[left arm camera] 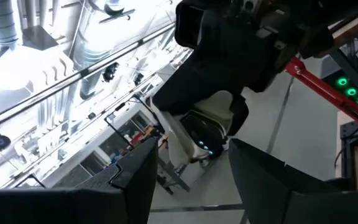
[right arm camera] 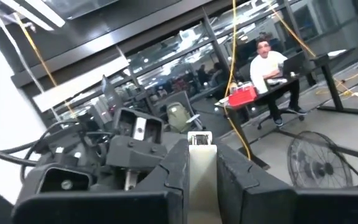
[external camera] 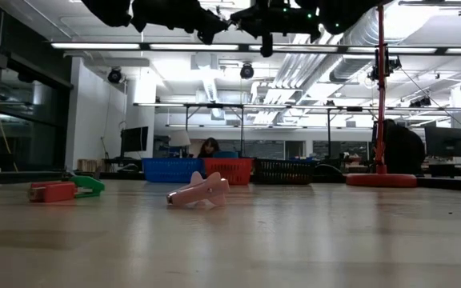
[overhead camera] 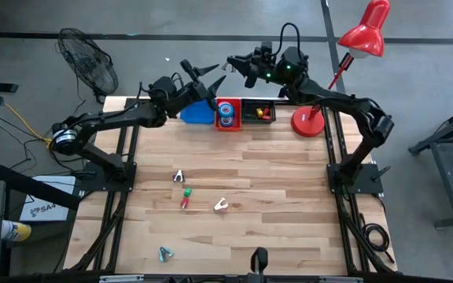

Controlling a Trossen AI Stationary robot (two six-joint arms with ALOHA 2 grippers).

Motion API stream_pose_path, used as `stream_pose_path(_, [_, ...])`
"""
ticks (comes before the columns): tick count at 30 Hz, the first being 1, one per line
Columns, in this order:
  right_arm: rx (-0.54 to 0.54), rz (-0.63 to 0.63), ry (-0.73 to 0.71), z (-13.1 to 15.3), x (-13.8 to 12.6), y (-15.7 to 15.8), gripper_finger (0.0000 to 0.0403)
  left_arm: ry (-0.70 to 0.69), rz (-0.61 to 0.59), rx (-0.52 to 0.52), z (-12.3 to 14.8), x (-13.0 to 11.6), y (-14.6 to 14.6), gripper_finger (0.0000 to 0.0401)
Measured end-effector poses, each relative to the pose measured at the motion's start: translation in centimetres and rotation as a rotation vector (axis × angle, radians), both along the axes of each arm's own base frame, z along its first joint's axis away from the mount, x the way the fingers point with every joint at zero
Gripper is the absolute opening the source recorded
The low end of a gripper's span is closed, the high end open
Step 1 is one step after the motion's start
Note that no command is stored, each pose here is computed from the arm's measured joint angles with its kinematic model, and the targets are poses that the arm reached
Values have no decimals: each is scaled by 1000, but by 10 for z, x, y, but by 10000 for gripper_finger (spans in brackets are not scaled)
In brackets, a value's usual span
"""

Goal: Pick and place Stapler, Stapler remover, tape
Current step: Put the gray staple remover into the blue basket

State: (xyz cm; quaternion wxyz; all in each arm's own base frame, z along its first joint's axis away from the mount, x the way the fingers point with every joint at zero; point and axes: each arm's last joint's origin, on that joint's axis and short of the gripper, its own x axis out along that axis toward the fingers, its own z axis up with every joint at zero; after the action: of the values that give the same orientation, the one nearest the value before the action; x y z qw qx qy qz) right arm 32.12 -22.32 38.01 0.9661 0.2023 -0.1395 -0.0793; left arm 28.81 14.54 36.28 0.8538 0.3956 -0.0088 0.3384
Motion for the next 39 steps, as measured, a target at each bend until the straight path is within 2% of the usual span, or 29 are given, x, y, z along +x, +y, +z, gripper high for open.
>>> stream_pose_path(11, [-49,60,5,2,8,7,37,-10,17,-12,0,0,0,193])
stream_pose_path(24, [-271,195,81,-3,9,11,37,-197,-187,-276,1,1,-2,193])
stream_pose_path(39, [-367,311,123,-8,9,14,37,-261,-363,-507,-4,4,-5,193])
